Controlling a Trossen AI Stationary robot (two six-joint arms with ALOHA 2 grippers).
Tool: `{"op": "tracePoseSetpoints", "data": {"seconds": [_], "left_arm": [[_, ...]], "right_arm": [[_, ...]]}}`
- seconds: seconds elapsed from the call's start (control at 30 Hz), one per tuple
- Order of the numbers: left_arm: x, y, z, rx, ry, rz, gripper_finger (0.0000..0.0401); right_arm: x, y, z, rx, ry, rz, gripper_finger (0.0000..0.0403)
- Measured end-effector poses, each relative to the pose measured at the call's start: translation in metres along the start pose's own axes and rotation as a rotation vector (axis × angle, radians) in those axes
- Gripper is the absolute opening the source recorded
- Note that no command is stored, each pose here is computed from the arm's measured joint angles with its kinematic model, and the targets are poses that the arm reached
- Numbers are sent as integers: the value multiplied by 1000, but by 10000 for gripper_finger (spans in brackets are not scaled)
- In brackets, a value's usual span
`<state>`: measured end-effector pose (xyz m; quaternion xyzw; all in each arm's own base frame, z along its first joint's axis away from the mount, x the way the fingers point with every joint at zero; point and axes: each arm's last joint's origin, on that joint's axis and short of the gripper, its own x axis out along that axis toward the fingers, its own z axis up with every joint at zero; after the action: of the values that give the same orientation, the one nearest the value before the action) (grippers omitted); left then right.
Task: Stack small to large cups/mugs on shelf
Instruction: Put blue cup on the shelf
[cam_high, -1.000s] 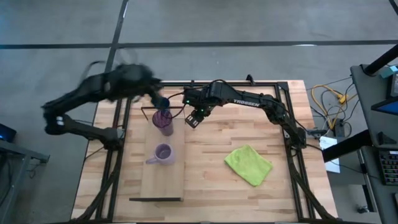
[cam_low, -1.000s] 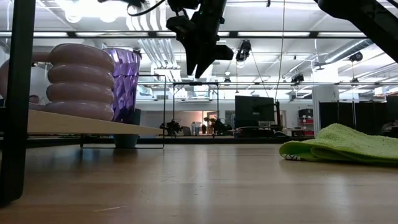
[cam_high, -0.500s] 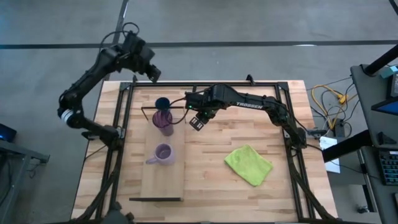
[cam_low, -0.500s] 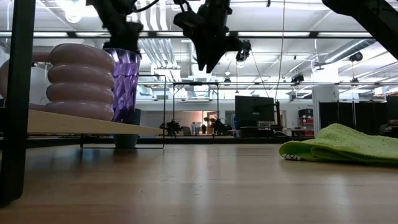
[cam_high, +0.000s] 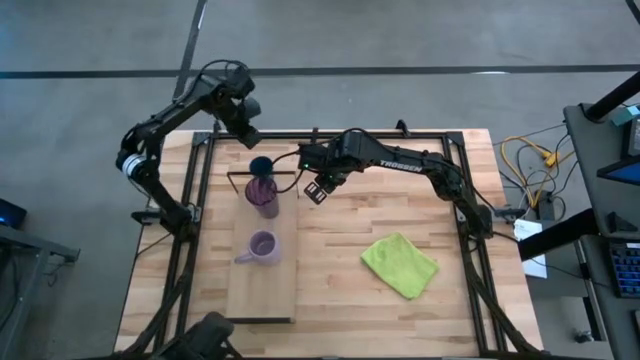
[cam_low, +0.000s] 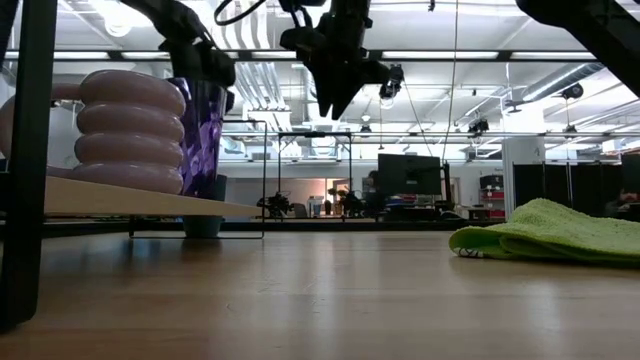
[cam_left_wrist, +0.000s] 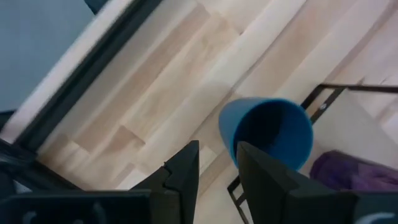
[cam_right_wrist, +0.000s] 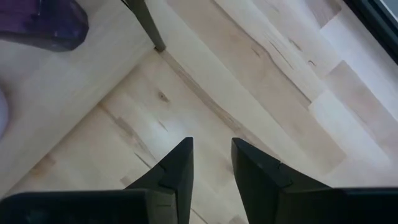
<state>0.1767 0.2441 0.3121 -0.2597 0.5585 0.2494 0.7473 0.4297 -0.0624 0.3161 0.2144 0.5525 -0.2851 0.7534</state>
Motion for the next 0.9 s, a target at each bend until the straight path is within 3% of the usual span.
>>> {"op": "tracePoseSetpoints", "data": {"seconds": [0.43,0.9], "left_arm": [[37,3,-13,5,136,-46,95],[54,2,-19,7,138,-62,95]], "right_arm": [[2,-10,7,41,-6,-2,102],[2,-11,9,59,-12,1,98]]}}
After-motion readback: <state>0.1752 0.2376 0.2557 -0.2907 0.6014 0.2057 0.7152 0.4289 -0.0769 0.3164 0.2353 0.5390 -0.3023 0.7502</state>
